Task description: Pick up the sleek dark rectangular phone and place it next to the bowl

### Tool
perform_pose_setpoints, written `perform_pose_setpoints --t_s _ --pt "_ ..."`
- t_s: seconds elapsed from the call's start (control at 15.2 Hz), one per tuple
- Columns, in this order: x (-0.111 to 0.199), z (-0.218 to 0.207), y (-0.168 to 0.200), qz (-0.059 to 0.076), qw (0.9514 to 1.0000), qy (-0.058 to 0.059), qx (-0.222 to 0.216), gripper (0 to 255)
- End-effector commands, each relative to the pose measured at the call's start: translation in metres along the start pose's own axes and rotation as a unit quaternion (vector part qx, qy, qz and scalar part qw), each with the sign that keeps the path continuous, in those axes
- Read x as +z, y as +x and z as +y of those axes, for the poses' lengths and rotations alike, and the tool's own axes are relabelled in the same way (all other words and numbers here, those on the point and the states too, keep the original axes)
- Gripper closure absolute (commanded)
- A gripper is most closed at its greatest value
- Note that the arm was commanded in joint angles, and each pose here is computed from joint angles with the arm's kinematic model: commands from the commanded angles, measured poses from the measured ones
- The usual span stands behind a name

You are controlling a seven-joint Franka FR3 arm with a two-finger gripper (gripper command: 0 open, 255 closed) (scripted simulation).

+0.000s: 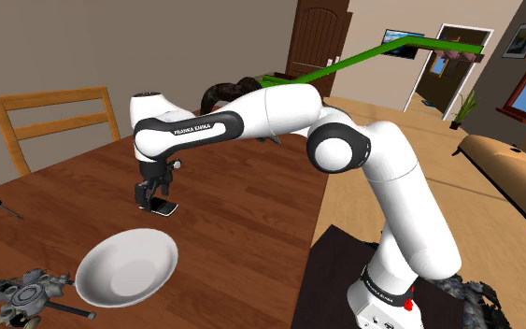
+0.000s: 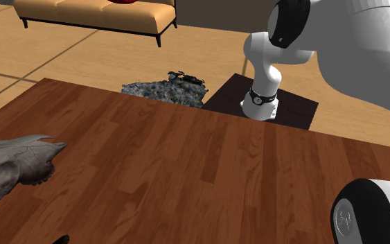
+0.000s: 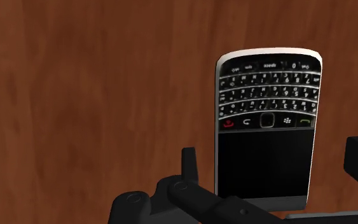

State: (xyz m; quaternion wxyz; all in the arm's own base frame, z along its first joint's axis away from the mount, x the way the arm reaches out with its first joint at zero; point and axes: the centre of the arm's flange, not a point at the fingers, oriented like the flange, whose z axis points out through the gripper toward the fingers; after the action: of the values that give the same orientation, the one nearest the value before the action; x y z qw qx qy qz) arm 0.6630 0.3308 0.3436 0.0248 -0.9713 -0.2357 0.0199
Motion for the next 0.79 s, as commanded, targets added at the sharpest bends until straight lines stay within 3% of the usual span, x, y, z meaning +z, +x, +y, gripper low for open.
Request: perform_pose_setpoints --t_s 0.0,0.2,0.73 --pt "-0.013 0.0 0.0 0.0 1.0 0.0 0.0 0" --pt "-0.05 0.0 0.0 0.0 1.0 0.0 0.0 0" --pt "-0.05 0.0 0.0 0.0 1.0 0.0 0.0 0"
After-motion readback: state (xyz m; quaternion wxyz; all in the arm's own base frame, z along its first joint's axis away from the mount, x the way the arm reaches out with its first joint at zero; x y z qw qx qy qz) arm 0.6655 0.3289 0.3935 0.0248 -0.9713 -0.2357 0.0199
